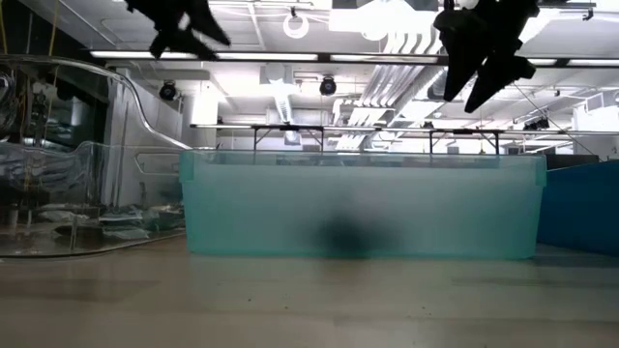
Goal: Organize candy in baskets
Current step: Put the red gummy into the blue bin
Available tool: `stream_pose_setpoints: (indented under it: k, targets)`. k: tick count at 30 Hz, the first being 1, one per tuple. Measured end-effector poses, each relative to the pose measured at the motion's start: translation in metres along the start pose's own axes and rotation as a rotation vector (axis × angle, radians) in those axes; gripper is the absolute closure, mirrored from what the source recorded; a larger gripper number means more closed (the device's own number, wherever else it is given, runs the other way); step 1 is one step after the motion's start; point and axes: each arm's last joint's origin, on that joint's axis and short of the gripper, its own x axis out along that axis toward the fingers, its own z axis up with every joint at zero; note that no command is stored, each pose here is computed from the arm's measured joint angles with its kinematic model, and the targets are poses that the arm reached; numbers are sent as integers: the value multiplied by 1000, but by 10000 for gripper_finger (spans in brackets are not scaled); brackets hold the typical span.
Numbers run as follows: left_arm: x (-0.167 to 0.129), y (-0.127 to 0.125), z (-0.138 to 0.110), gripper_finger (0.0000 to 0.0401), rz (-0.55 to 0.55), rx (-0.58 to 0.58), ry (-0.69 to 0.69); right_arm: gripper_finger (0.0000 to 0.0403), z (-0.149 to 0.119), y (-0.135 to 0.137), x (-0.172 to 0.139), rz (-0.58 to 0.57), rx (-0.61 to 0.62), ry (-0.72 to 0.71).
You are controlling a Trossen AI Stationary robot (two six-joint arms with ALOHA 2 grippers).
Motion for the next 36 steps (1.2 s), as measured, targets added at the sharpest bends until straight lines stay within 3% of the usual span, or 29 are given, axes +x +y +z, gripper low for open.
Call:
stream_pose_setpoints:
  k: [4,9,15,23,31,36]
  targets:
    - [34,36,-9,173,242,-91,219,153,0,0,0,2,-1,3]
    - [66,76,-54,146,473,-327,478,153,0,0,0,3,-1,6]
    - [84,98,-109,140,657,-555,568,153,0,0,0,3,-16,6]
    - [95,108,-142,139,753,-755,523,153,-1,0,0,7,-17,11]
    - [102,111,-162,139,776,-815,555,153,-1,0,0,7,-42,12]
    - [103,109,-166,153,780,-779,572,153,-1,0,0,7,-43,12]
